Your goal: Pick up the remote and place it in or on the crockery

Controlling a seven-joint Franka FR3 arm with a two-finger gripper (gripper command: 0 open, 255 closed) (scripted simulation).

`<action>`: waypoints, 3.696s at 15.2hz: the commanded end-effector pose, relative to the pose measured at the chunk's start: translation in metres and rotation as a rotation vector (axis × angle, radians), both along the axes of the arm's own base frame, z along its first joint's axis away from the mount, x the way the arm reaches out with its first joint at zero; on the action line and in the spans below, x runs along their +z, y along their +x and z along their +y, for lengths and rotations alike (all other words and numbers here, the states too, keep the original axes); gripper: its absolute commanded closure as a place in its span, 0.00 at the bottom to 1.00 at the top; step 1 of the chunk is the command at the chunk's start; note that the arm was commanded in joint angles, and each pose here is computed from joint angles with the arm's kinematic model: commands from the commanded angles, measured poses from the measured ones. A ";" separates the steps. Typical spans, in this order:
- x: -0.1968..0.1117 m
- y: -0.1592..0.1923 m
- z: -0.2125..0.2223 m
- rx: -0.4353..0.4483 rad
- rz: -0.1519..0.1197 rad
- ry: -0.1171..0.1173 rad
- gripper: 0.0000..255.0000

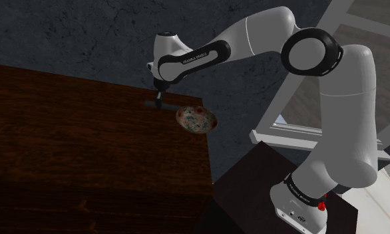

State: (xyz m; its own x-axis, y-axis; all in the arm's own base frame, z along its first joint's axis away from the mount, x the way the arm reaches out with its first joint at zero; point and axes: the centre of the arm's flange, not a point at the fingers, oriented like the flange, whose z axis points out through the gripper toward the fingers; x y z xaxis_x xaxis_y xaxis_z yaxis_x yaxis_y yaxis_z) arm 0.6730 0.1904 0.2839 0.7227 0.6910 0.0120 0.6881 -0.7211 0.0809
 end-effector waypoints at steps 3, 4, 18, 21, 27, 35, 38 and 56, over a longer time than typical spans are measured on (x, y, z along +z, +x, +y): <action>-0.002 0.000 -0.002 -0.002 0.002 -0.002 1.00; -0.002 0.000 -0.001 -0.002 0.002 -0.002 1.00; 0.062 0.000 -0.002 -0.002 0.002 -0.002 1.00; 0.078 0.000 -0.002 -0.002 0.002 -0.002 1.00; 0.109 0.000 -0.002 -0.002 0.002 -0.002 1.00; 0.118 -0.064 -0.017 -0.002 0.002 -0.002 1.00; 0.116 -0.103 -0.026 -0.002 0.002 -0.002 1.00; 0.051 -0.190 -0.046 -0.002 0.002 -0.002 1.00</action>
